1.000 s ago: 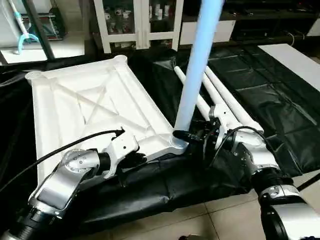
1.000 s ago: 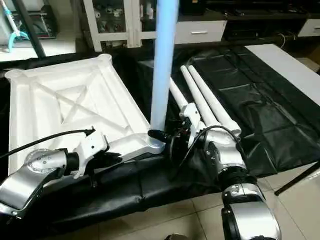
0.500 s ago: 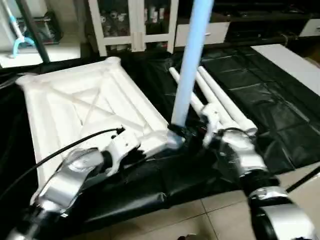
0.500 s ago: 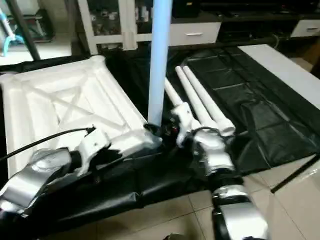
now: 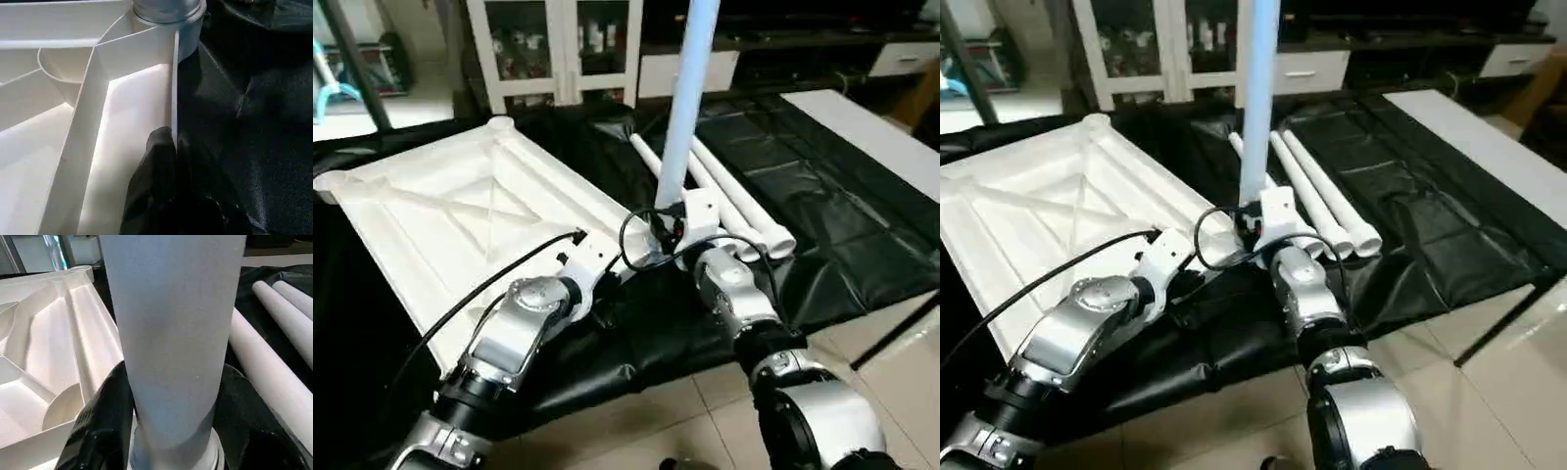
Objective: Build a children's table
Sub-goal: Rotate leg to tighten, then rotate table base
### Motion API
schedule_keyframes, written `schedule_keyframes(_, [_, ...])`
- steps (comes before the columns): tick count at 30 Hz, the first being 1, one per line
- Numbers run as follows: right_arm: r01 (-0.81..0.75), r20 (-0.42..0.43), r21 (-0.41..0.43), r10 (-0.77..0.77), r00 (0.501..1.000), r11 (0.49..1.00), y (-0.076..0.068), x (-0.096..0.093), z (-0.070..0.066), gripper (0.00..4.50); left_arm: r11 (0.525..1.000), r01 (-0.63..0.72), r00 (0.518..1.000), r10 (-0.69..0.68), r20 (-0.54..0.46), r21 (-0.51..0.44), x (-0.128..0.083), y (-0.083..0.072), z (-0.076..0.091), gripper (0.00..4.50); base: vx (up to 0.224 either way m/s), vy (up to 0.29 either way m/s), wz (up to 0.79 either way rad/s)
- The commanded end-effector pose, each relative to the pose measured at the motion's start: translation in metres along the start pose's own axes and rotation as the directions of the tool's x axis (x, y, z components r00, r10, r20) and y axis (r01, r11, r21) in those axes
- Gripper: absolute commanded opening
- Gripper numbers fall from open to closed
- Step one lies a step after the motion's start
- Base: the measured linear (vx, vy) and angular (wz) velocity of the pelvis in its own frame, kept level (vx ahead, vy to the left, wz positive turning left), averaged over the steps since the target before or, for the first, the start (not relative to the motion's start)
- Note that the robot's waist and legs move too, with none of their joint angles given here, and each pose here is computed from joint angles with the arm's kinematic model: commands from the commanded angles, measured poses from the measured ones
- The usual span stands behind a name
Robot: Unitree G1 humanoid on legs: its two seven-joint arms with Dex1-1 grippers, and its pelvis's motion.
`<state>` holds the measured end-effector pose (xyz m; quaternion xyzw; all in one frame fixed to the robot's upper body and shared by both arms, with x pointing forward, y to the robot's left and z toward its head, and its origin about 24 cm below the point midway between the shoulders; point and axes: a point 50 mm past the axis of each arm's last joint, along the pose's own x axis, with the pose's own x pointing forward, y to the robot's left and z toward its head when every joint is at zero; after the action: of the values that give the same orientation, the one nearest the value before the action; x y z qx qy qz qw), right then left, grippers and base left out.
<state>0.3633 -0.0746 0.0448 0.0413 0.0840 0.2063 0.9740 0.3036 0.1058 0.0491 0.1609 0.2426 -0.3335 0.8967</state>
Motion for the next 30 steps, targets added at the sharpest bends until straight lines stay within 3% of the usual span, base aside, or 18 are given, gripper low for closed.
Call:
schedule_keyframes(1, [-0.102, -0.051, 0.017, 0.103, 0.993, 0.995, 0.012, -0.004, -0.018, 1.89, 0.999, -0.050, 0.999, 0.050, -0.012, 0.020, -0.003, 0.007, -0.003, 0.00, 0.000, 0.000, 0.00])
schedule_keyframes(2, [-0.164, -0.019, 0.010, 0.164, 0.986, 0.986, 0.010, -0.006, -0.014, 2.45, 0.998, -0.059, 0.998, 0.060, -0.025, 0.020, -0.006, 0.011, -0.007, 0.00, 0.000, 0.000, 0.00])
schedule_keyframes(3, [-0.190, -0.002, 0.014, 0.190, 0.982, 0.982, 0.009, -0.007, -0.012, 2.59, 0.998, -0.062, 0.998, 0.062, -0.029, 0.021, -0.007, 0.012, -0.009, 0.00, 0.000, 0.000, 0.00])
schedule_keyframes(5, [-0.239, 0.027, 0.014, 0.238, 0.971, 0.971, 0.005, -0.010, -0.009, 2.65, 0.998, -0.065, 0.997, 0.066, -0.036, 0.025, -0.010, 0.015, -0.013, 0.00, 0.000, 0.000, 0.00])
schedule_keyframes(8, [-0.277, 0.083, -0.014, 0.277, 0.957, 0.961, -0.015, -0.019, 0.001, 3.02, 0.997, -0.073, 0.996, 0.074, -0.048, 0.022, -0.012, 0.019, -0.015, 0.00, 0.000, 0.000, 0.00])
schedule_keyframes(13, [-0.365, 0.148, -0.042, 0.368, 0.918, 0.930, -0.026, -0.029, 0.012, 3.47, 0.997, -0.065, 0.997, 0.066, -0.050, 0.031, -0.013, 0.021, -0.015, 0.00, 0.000, 0.000, 0.00])
schedule_keyframes(16, [-0.418, 0.151, -0.055, 0.421, 0.894, 0.907, -0.031, -0.035, 0.015, 3.62, 0.998, -0.057, 0.997, 0.059, -0.051, 0.040, -0.013, 0.021, -0.016, 0.00, 0.000, 0.000, 0.00])
schedule_keyframes(19, [-0.475, 0.115, -0.113, 0.486, 0.866, 0.873, -0.047, -0.054, 0.016, 3.62, 0.997, -0.059, 0.996, 0.063, -0.061, 0.054, -0.015, 0.027, -0.020, 0.00, 0.000, 0.000, 0.00])
schedule_keyframes(22, [-0.463, 0.113, -0.123, 0.476, 0.872, 0.878, -0.056, -0.067, 0.015, 3.62, 0.994, -0.080, 0.994, 0.085, -0.066, 0.072, -0.017, 0.036, -0.022, 0.00, 0.000, 0.000, 0.00])
schedule_keyframes(30, [-0.444, 0.124, -0.127, 0.459, 0.880, 0.887, -0.055, -0.092, 0.006, 3.62, 0.986, -0.033, 0.995, 0.048, -0.089, 0.163, -0.030, 0.055, -0.034, 0.00, 0.000, 0.000, 0.00])
